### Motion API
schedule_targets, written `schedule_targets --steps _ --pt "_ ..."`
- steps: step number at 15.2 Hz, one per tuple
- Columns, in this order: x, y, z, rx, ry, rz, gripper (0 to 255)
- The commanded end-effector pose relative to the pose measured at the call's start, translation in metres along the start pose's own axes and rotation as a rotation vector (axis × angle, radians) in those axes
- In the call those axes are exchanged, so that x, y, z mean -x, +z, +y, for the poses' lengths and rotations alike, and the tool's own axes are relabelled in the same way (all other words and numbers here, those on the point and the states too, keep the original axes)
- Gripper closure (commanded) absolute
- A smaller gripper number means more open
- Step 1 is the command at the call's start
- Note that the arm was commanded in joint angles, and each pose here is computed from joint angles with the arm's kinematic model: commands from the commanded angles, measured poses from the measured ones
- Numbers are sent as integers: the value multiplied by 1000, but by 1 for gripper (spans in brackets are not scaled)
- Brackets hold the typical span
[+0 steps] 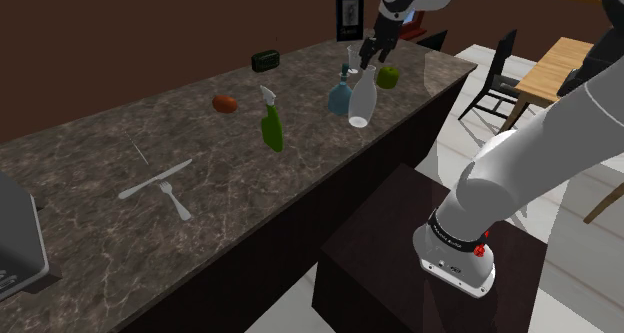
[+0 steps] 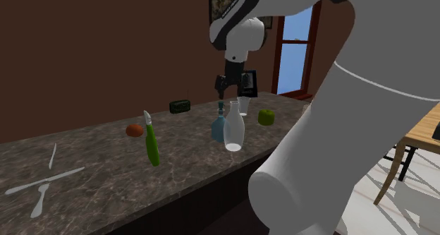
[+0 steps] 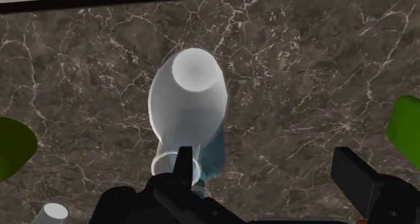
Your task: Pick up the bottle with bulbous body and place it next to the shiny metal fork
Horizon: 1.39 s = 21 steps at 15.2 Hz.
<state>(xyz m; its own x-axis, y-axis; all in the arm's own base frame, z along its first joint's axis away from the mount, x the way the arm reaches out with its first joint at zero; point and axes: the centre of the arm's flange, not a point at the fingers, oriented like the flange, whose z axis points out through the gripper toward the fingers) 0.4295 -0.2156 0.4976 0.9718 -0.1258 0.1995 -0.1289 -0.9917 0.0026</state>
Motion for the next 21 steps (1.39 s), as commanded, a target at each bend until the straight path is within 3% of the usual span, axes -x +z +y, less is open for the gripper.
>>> schedule_targets --steps 1,5,12,21 --pt "-9 17 22 7 -2 0 0" --pt "-27 46 59 16 -5 0 0" --pt "-27 83 60 16 -5 0 0" --pt "-27 86 60 16 -5 0 0"
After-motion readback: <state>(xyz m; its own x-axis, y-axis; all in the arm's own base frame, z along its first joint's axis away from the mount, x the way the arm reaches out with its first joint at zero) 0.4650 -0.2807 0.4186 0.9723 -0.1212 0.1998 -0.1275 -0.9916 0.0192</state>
